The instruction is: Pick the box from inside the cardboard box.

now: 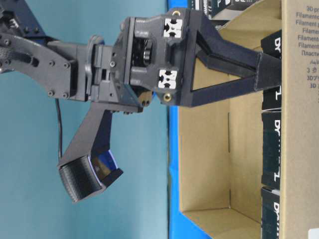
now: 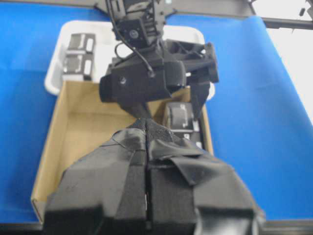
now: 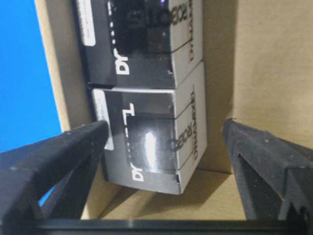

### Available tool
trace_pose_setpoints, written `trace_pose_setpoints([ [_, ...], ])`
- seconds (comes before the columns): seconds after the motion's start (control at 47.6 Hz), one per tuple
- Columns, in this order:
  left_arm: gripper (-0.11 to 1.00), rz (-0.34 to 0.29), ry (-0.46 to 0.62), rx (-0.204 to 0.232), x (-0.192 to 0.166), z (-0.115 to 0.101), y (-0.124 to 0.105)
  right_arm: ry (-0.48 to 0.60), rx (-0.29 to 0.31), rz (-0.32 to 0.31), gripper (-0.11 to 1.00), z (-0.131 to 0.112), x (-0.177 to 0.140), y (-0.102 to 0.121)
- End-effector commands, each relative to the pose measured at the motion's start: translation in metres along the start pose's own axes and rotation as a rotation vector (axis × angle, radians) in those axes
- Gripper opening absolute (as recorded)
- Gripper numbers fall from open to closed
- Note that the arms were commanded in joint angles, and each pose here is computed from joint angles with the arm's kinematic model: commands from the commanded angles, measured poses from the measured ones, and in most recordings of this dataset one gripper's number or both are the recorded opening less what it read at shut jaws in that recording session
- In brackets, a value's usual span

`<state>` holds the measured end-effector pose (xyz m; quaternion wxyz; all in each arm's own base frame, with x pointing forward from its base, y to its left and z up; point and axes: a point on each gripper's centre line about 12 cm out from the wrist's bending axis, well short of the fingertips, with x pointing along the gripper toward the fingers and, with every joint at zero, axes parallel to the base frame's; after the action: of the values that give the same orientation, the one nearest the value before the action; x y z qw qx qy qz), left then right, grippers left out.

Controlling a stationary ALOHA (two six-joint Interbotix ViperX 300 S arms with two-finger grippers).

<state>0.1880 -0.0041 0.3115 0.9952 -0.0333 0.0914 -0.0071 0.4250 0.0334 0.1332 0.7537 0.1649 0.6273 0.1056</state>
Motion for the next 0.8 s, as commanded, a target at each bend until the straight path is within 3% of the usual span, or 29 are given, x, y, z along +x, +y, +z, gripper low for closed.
trace_pose_setpoints([
  [0.0, -0.07, -0.001, -0.028, 0.0, -0.001, 0.012, -0.001, -0.001, -0.002, -0.01, 1.0, -0.001, 0.003, -0.001],
  [0.777, -0.07, -0.003, -0.026, -0.001, -0.001, 0.012, -0.001, -0.017, 0.061, -0.067, 1.0, -0.015, -0.005, -0.037],
])
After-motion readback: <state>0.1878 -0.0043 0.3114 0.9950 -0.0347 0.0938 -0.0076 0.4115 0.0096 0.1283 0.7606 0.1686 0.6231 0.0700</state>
